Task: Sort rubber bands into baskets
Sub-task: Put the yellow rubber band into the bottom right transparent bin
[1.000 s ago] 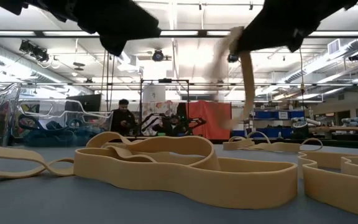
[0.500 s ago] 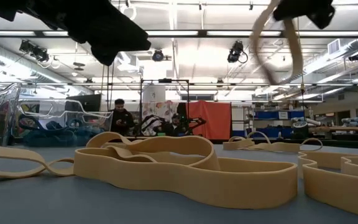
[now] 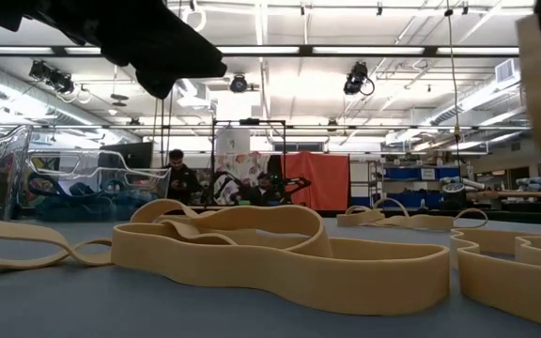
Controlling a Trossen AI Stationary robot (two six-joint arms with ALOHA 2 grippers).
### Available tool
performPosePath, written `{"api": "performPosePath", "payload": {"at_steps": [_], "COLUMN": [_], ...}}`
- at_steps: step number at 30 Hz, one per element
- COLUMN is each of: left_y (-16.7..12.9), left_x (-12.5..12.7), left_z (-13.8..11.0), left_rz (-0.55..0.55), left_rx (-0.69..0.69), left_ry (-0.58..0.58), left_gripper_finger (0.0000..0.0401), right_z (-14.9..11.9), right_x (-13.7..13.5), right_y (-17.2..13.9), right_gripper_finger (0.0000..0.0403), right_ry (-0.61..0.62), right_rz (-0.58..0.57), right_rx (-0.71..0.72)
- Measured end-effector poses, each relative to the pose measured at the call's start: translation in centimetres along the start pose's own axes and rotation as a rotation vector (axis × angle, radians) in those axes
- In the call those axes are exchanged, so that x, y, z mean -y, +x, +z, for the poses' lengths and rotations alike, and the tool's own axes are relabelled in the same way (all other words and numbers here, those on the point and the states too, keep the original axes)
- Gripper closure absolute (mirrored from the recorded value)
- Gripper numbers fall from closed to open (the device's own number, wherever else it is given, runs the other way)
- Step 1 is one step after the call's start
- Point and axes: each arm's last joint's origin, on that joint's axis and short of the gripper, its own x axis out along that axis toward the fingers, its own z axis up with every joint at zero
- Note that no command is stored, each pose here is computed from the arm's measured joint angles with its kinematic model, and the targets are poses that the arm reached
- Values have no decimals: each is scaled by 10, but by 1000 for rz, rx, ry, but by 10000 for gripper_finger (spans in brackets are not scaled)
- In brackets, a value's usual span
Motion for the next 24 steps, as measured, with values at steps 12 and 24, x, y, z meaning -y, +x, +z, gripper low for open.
{"api": "performPosePath", "payload": {"at_steps": [12,24], "left_y": [0,16], "left_x": [-7,-67], "left_z": [-5,-5], "left_rz": [151,294], "left_rx": [-30,-137], "left_ry": [40,-72], "left_gripper_finger": [304,304], "right_z": [-37,-74], "right_x": [-7,-26], "right_y": [7,28], "right_gripper_finger": [393,392], "right_ry": [90,117], "right_rz": [-112,-289], "right_rx": [-382,-647]}}
